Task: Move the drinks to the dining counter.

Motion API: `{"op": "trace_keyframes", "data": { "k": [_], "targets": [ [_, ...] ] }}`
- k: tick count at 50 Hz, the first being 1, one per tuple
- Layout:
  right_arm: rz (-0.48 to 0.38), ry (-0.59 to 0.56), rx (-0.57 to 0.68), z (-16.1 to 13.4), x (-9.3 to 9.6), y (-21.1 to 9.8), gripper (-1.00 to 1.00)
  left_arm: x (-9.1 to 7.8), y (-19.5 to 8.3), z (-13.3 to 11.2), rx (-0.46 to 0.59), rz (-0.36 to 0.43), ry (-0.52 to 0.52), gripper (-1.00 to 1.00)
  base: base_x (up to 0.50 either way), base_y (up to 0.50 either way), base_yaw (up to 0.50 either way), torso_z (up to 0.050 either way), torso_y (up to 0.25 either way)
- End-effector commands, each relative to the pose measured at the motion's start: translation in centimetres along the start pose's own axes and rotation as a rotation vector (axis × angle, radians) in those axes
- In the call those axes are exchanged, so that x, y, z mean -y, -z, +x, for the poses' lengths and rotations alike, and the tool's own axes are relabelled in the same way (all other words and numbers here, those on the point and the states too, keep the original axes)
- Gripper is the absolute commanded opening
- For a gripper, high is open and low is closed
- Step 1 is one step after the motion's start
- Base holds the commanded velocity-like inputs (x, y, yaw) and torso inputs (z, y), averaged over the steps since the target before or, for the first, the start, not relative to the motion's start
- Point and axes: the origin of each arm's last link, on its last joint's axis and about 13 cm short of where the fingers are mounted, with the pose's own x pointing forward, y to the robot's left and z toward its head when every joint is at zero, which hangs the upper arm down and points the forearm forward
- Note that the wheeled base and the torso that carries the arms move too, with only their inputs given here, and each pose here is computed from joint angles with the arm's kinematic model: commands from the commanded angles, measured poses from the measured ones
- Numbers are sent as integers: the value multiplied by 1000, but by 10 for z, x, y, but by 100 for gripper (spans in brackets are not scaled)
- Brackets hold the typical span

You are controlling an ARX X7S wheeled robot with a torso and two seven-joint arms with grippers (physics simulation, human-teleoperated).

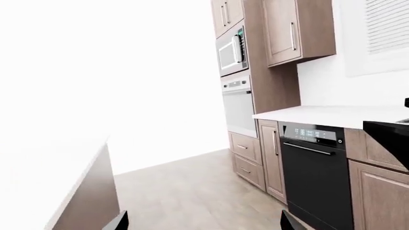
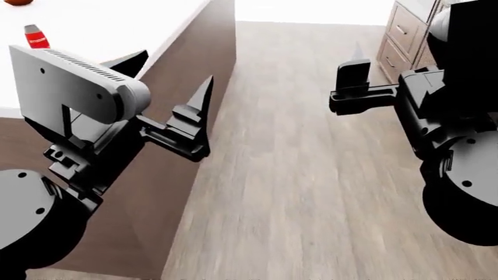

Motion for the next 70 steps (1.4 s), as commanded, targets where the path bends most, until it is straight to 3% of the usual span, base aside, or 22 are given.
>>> {"op": "trace_keyframes", "data": {
  "k": [1, 2, 6, 9, 16, 20, 22, 30, 33, 40, 42, 45, 70],
  "targets": [
    [-2, 15, 16, 1, 1, 2, 100, 0, 2, 1, -4, 0, 0, 100, 361, -146, 0, 0, 0],
    [-32, 35, 7, 1, 1, 2, 100, 0, 1, 0, -3, -2, 1, 100, 4, 0, 0, 0, 0],
    [-22, 27, 7, 1, 2, 3, 100, 0, 0, 0, -3, 3, 0, 100, 0, 0, 0, 0, 0],
    [-79, 77, 33, 2, 3, 3, 100, 0, 0, 1, -1, 2, 2, 100, 0, 0, 0, 0, 0],
    [41, -5, 54, 0, 4, 1, 100, -1, 0, 1, -4, 1, -3, 100, 0, 0, 0, 0, 0],
    [-10, 15, 34, 2, 3, 2, 100, -1, -1, 0, -1, 5, -3, 100, 436, 10, 0, 0, 0],
    [10, 5, 38, 2, 3, 0, 100, -1, -2, 1, 0, 3, -3, 100, 502, 5, 0, 0, 0],
    [-61, 11, 42, 0, 2, 2, 100, -1, -1, 0, 0, 5, -4, 100, 503, 3, 0, 0, 0],
    [-50, 5, 39, -1, 2, 3, 100, 0, 0, 0, -2, 3, -3, 100, 503, 3, 0, 0, 0],
    [-132, 69, 33, 1, 3, 6, 100, 0, 1, 1, -3, 1, -4, 100, 503, 0, 0, 0, 0],
    [-190, 117, 20, 3, 4, 7, 100, 0, 1, 0, -5, 2, -3, 100, 7, -68, -500, 0, 0],
    [-196, 117, 20, 1, 3, 6, 100, 0, -1, -1, 0, 3, -4, 100, 8, -93, -500, 0, 0],
    [-173, 79, 16, 3, 1, 3, 100, -2, -3, -1, 6, 5, -9, 100, 0, -94, -500, 0, 0]
  ]
}}
